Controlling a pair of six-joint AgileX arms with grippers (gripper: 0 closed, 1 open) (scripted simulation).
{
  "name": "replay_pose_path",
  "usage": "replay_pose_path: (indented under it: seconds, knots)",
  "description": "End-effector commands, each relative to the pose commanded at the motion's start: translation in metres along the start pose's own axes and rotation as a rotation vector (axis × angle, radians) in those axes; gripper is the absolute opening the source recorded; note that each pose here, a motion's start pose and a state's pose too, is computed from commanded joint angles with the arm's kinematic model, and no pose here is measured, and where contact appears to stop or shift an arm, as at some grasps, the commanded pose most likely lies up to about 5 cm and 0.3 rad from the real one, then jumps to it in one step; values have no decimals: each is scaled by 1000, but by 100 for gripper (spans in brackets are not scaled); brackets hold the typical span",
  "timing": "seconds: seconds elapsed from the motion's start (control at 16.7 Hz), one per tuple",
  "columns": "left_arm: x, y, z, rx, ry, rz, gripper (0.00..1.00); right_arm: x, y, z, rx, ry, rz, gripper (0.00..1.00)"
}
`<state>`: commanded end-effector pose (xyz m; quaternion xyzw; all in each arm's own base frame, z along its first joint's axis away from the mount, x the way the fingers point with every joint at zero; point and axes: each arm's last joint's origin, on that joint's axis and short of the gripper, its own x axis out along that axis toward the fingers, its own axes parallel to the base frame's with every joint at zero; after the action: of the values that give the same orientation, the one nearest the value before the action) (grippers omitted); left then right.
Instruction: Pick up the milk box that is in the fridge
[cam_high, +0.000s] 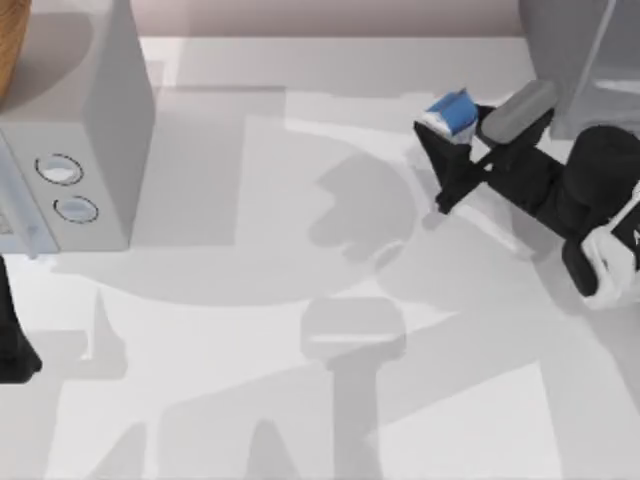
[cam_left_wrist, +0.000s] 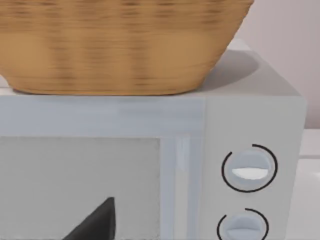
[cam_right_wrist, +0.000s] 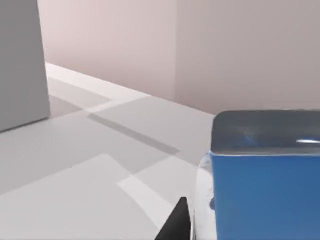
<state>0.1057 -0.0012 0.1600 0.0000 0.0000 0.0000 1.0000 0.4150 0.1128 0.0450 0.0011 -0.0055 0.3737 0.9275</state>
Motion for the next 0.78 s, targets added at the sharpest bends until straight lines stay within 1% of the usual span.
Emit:
replay_pose_path:
  seconds: [0.24, 0.78]
  knots:
    - [0, 0, 0, 0, 0, 0, 100, 3, 2, -3, 3, 7, -1, 0]
    - [0, 0, 0, 0, 0, 0, 100, 3, 2, -3, 3, 7, -1, 68]
